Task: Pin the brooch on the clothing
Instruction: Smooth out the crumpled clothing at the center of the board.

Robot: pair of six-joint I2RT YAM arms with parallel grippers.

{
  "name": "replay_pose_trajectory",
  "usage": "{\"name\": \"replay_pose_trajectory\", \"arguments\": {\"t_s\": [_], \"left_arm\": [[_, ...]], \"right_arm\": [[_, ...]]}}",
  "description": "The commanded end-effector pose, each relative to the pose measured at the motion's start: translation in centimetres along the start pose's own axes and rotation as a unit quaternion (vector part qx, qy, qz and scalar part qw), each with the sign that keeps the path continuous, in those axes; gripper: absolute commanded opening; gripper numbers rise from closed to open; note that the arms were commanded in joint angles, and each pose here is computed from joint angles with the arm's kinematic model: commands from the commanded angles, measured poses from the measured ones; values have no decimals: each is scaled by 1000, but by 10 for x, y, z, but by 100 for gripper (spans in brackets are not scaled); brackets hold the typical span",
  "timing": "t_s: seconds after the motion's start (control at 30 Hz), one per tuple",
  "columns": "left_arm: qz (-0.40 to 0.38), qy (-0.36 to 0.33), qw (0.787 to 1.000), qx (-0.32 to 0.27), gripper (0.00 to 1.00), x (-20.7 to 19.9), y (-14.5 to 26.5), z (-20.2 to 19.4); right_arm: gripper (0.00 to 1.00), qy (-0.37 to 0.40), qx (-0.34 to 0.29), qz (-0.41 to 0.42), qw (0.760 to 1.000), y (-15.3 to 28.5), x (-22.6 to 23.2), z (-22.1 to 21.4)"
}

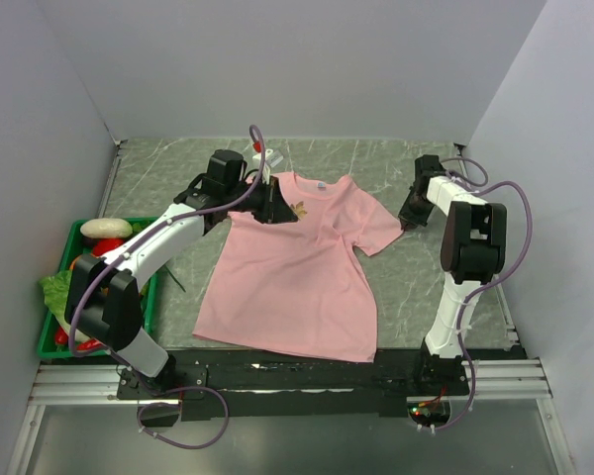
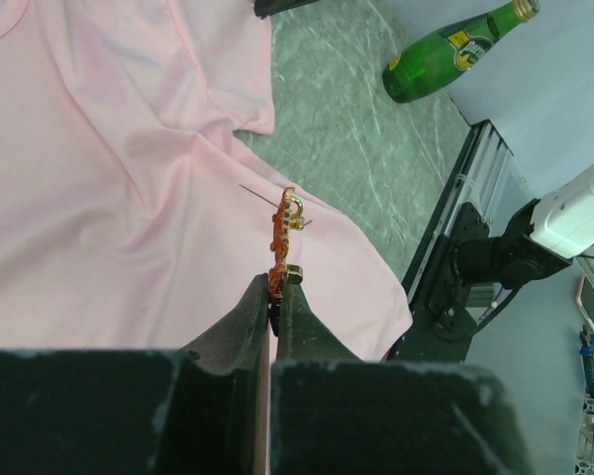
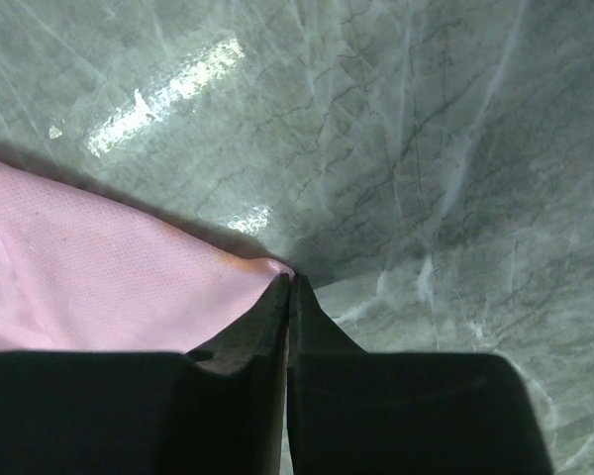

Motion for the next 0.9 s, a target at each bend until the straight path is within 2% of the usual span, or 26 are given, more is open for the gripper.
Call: {"name": "replay_pose_trajectory", "arguments": {"t_s": [0.0, 0.3, 0.7, 0.8, 0.83, 0.87], "left_arm": [[-17, -43, 998, -35, 1, -25, 15, 19], [-14, -42, 998, -35, 1, -24, 14, 19], [-9, -34, 999, -31, 1, -18, 10, 17], [-7, -34, 999, -30, 1, -17, 8, 16], [-2, -34, 999, -32, 1, -16, 8, 17], [1, -37, 999, -32, 1, -16, 7, 16]], "right_arm": [[0, -6, -2, 0, 1000, 0, -2, 10], [0, 5, -48, -50, 998, 23, -30, 56], [0, 11, -67, -61, 996, 14, -49, 103], [27, 19, -76, -41, 996, 19, -46, 108], [42, 19, -80, -35, 996, 22, -45, 108], [51, 20, -90, -28, 995, 30, -43, 108]]}}
Point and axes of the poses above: each gripper's point midway between its finger pads, its own y axis back along the fingers, its own x axis along the line the jaws close on, z = x × y, the point moved 8 cm from there along y, back along the fingers, and after that the axes turned 13 degrees about y, right-handed, at the moved point
